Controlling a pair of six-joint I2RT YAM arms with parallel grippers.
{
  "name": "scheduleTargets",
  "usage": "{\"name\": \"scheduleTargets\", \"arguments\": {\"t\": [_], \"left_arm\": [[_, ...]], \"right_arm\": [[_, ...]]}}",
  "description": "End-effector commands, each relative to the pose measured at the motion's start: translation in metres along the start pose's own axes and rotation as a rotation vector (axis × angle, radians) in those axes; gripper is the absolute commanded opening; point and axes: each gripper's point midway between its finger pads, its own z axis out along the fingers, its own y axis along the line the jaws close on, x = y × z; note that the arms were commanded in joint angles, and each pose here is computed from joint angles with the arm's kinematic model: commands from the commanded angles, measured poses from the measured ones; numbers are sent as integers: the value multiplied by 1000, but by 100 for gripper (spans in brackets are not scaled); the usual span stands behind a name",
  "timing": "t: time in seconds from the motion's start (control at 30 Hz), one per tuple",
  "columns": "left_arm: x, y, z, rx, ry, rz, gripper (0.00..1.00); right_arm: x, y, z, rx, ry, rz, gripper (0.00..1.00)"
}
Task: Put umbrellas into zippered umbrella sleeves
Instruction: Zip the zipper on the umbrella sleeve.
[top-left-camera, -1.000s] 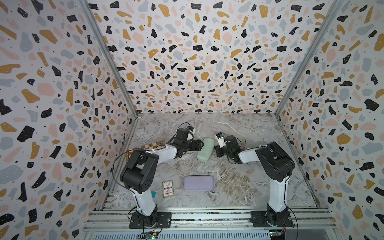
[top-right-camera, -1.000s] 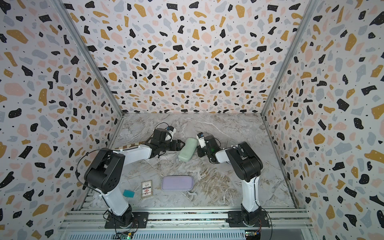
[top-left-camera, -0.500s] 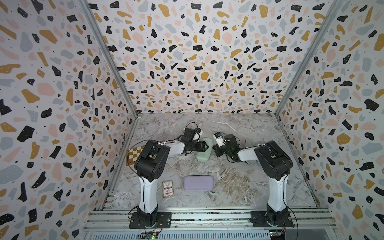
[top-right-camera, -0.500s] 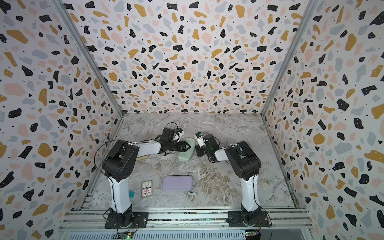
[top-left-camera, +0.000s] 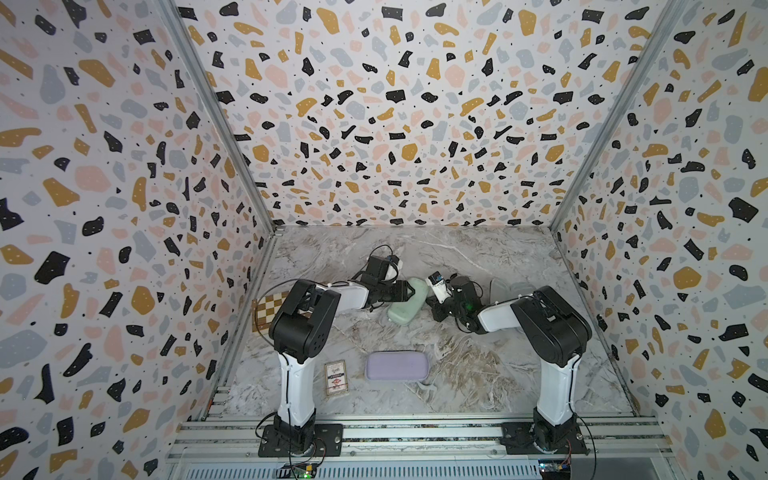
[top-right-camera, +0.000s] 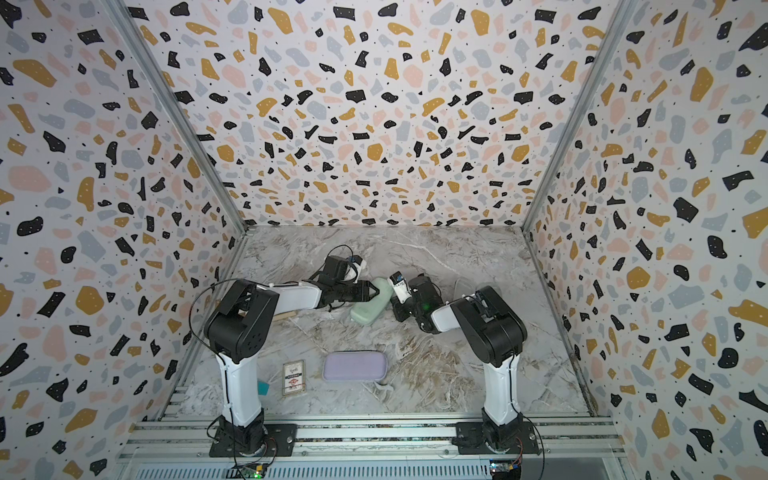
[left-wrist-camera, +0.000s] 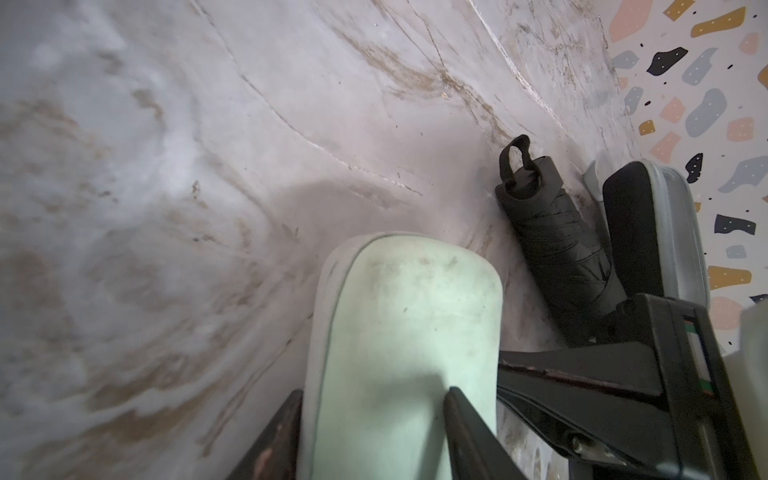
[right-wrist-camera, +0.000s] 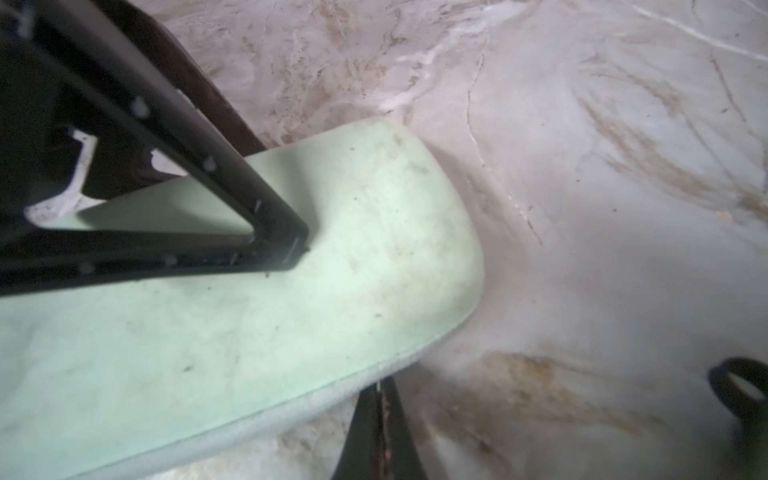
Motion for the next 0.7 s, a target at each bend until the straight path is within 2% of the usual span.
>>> {"name": "scheduleTargets", "arguments": {"t": [0.0, 0.1, 0.17, 0.5, 0.67], "left_arm": [[10, 1, 9, 19, 18, -16, 46], [16, 9, 10, -15, 31, -23, 37], [19, 20, 9, -58, 31, -39, 36], [22, 26, 6, -36, 3, -81, 34], [23, 23, 2, -12, -12, -89, 39]], "right_arm": [[26, 17, -1, -63, 91, 12, 0], [26, 11, -1, -65, 89, 41, 0], [27, 12, -5, -66, 81, 38, 0], [45, 46, -14, -132, 120, -19, 0], [46, 59, -21, -167, 113, -46, 0]]}}
